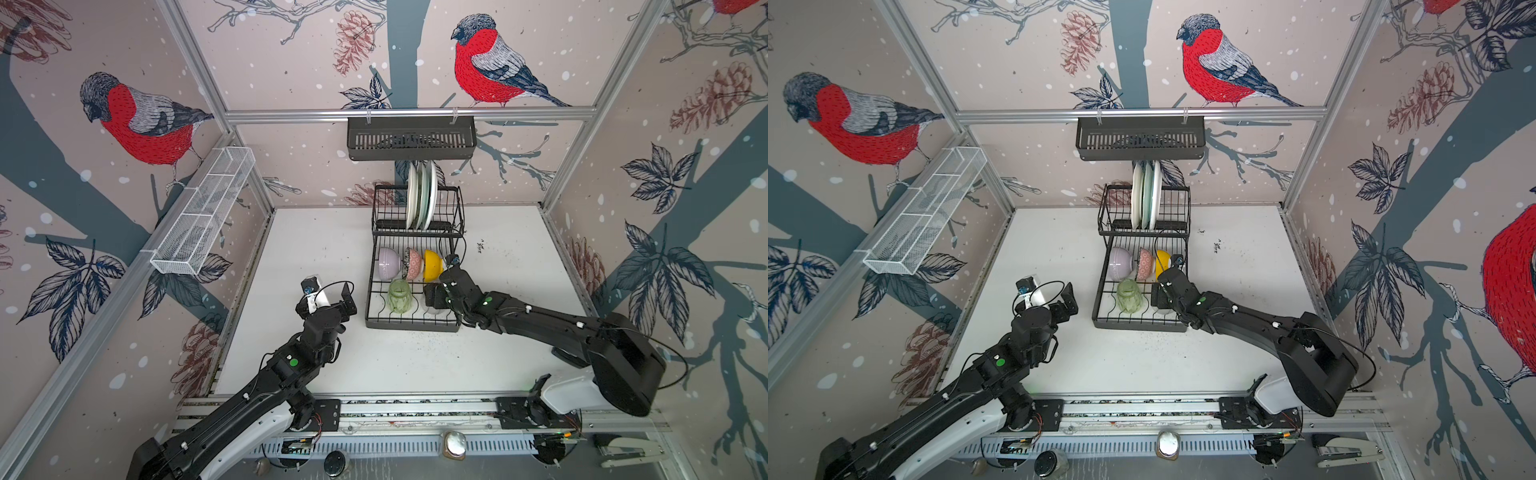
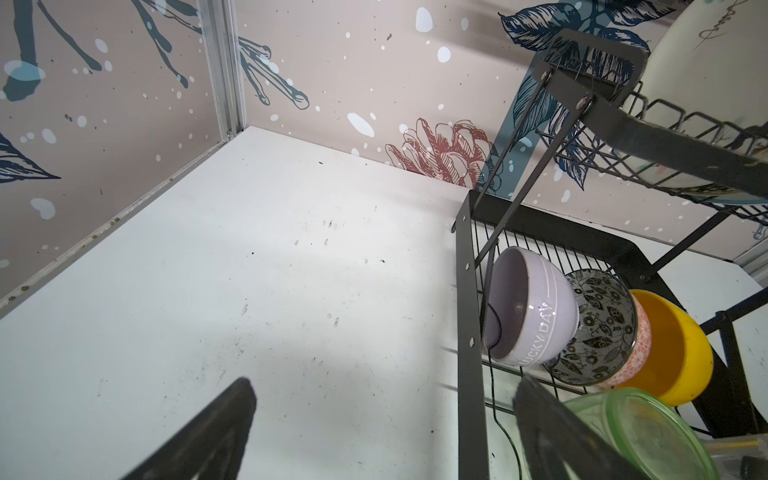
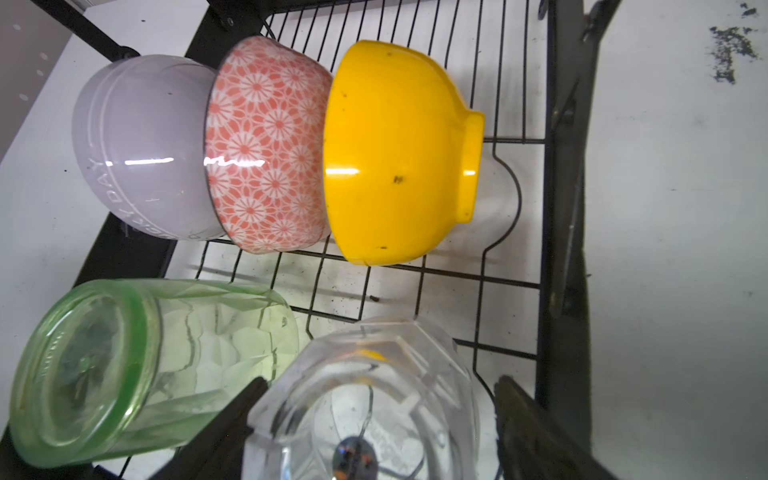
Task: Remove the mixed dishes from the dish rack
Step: 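Close the right gripper on the clear octagonal glass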
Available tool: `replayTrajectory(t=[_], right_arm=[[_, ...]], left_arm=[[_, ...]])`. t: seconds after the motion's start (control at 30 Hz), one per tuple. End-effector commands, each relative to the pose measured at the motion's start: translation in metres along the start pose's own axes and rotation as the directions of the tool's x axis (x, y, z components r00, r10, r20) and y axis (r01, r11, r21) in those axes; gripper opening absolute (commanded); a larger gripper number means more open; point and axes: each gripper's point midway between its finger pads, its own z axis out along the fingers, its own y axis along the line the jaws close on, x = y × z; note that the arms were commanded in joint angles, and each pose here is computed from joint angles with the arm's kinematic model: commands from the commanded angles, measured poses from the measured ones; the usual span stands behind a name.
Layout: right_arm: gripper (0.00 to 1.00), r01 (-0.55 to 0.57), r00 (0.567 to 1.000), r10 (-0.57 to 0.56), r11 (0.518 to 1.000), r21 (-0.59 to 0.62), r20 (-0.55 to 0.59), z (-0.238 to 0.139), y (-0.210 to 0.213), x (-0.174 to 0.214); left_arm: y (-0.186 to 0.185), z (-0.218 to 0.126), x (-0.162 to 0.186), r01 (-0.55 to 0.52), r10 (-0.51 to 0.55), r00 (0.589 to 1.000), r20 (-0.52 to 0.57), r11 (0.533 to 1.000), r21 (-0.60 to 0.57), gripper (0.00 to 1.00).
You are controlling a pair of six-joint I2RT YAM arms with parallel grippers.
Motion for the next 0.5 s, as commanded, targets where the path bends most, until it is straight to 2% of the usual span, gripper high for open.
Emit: replayTrajectory(t=[0.0,0.23,0.4,0.47], right_arm=[[0.83,-0.003,1.000,0.003,0.999,0.042,0.008,0.0024,-0.0056,0.0013],[0.78,-0.009,1.000,0.008,0.999,0.047,0.002,0.0051,-0.0048,0.0050],[0.67,-0.004,1.000,0.003,0.999,0.044,0.024,0.0009,-0.0052,0.0003],[0.67,0.002,1.000,-0.003,0.999,0.047,0.031,-0.0009,-0.0065,-0.0016]], left_arm=[[-0.0011,0.0001,-0.0022,0.012,-0.012,1.000,0.007,1.000,0.002,0.97],[-0.0035,0.0005,-0.0006,0.008,-0.008,1.000,-0.001,1.000,0.014,0.97],[-0.0049,0.0008,0.0007,0.006,-0.006,1.000,-0.006,1.000,0.021,0.97],[-0.0056,0.0013,0.0015,0.005,-0.005,1.000,-0.008,1.000,0.024,0.97]])
